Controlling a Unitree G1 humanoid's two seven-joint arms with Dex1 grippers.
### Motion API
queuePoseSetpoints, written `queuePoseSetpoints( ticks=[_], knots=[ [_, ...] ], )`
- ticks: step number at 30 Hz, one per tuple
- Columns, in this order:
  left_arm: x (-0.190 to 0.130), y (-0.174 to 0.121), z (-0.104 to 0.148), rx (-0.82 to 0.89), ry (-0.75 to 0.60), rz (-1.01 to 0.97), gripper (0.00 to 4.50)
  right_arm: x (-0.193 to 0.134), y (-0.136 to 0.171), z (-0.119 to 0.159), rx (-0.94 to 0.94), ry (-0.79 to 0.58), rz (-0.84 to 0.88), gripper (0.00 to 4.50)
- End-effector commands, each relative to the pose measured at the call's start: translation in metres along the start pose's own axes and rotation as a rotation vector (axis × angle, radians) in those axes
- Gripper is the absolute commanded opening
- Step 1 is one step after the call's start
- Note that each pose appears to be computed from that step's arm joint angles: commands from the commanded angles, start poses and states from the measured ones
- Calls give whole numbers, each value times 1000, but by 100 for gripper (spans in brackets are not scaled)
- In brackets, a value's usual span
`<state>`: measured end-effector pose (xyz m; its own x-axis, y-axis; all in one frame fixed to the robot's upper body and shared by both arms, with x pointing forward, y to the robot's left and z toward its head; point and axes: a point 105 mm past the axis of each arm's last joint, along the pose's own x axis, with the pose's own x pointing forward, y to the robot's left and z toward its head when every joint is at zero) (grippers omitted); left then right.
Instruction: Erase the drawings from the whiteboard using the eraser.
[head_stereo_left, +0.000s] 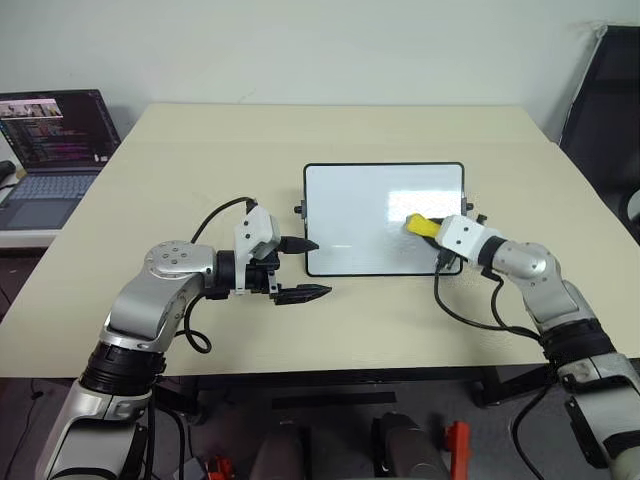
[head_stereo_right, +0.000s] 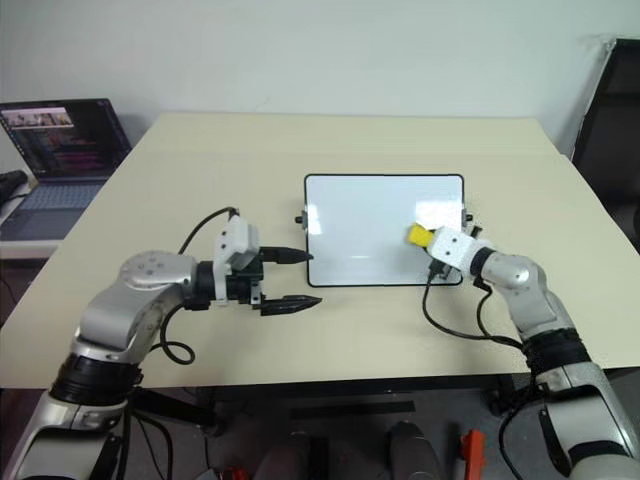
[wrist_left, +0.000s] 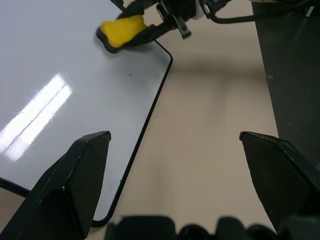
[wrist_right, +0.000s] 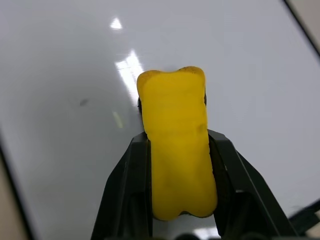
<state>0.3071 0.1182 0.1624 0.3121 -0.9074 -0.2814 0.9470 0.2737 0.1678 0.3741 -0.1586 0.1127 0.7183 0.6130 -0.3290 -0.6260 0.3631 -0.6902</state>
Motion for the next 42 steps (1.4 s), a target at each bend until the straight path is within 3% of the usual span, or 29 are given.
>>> queuePoseSetpoints(
  ticks=[1, 9, 12, 15, 19, 20, 22, 24, 29, 32, 37, 42],
  knots=[
    [-2, 2, 12, 48, -25, 6, 450, -4, 44, -4, 57, 20, 218, 107],
    [0, 4, 14, 53, -25, -1, 450, 3, -5, -4, 40, 72, -34, 107],
    [3, 5, 19, 64, -49, -7, 450, -4, -28, 4, 102, 22, -140, 107],
    [10, 2, 28, 55, -105, -32, 450, -30, -50, 27, 274, -135, -195, 107],
    [39, -14, 43, 59, -190, -137, 450, -111, -103, 41, 547, -323, -449, 107],
    [45, -18, 45, 60, -205, -163, 450, -124, -109, 34, 592, -309, -510, 107],
    [59, -34, 52, 46, -252, -247, 450, -155, -112, -21, 685, -81, -690, 107],
    [71, -43, 53, 53, -272, -283, 450, -172, -98, -65, 731, 147, -760, 107],
    [87, -55, 55, 42, -301, -320, 450, -168, -63, -112, 890, 334, -722, 107],
    [90, -56, 54, 38, -303, -321, 450, -172, -63, -133, 976, 387, -809, 107],
    [88, -57, 54, 34, -299, -313, 450, -170, -67, -146, 1004, 405, -815, 107],
    [83, -54, 51, 23, -290, -278, 450, -162, -67, -144, 1016, 384, -753, 272]
  ],
)
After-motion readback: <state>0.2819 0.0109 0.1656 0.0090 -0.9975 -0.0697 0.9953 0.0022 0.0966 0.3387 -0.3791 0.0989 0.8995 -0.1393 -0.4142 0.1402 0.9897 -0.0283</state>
